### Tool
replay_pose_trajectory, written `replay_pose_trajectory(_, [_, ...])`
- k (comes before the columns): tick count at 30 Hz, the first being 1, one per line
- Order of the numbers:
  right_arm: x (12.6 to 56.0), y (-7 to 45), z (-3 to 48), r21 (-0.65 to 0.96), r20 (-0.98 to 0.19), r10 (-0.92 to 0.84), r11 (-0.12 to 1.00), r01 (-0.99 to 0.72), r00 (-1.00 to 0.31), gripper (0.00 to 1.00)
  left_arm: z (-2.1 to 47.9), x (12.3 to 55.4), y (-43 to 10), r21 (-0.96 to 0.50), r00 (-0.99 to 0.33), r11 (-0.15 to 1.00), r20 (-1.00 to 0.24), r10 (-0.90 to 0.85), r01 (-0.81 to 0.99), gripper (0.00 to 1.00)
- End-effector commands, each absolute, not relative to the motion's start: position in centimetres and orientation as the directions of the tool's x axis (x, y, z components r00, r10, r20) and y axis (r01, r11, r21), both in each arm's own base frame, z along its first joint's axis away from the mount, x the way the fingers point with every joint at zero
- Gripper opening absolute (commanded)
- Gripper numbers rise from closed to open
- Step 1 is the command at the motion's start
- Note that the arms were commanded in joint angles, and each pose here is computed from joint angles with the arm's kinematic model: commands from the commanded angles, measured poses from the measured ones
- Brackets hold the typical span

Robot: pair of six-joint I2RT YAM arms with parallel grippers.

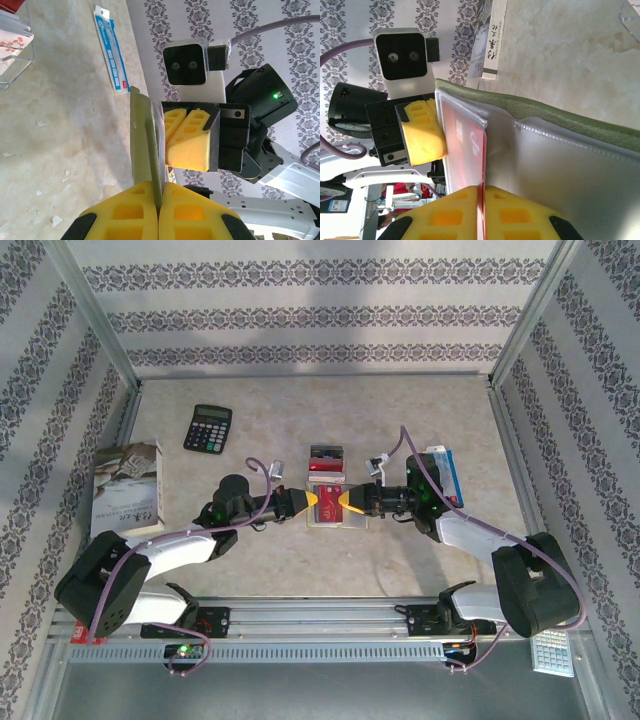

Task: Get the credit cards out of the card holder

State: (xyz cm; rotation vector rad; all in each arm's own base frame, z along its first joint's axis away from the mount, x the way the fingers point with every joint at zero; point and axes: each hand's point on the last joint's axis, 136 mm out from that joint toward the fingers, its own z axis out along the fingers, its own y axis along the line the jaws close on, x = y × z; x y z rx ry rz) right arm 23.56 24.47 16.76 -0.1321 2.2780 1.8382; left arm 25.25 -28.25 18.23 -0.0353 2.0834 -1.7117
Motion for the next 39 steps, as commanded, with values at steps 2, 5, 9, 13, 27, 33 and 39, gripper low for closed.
replay_pose_trajectory(2, [23.18,24.15,16.89,0.95,-0.252,0.052,0.205,-0.236,-0.966,0.1,20.31,25.21,-28.48,-0.923,-0.876,0.205,-0.377,-0.302,0.327,0.0])
replay_pose_trajectory(5, [23.2,24.08,16.91,0.95,-0.253,0.054,0.205,-0.237,-0.966,0.09,20.2,25.27,-28.48,-0.923,-0.876,0.206,-0.375,-0.303,0.324,0.0])
replay_pose_trajectory(9, [23.19,23.98,16.72,0.95,-0.251,0.056,0.208,-0.234,-0.966,0.09,20.13,25.29,-28.45,-0.924,-0.876,0.206,-0.373,-0.306,0.321,0.0])
replay_pose_trajectory(13, [23.22,23.8,16.49,0.951,-0.246,0.059,0.21,-0.229,-0.968,0.1,20.08,25.34,-28.38,-0.924,-0.875,0.209,-0.372,-0.311,0.319,0.0])
replay_pose_trajectory(27, [23.22,24.2,17.31,0.949,-0.261,0.051,0.198,-0.247,-0.964,0.09,20.18,25.44,-28.61,-0.928,-0.878,0.195,-0.366,-0.308,0.318,0.15])
replay_pose_trajectory(33, [23.31,24.37,16.99,0.948,-0.257,0.051,0.206,-0.242,-0.965,0.08,20.34,25.41,-28.7,-0.929,-0.879,0.184,-0.365,-0.306,0.321,0.2])
replay_pose_trajectory(39, [23.19,24.6,16.86,0.948,-0.256,0.043,0.206,-0.242,-0.966,0.07,20.09,25.38,-28.71,-0.929,-0.882,0.191,-0.362,-0.302,0.316,0.2])
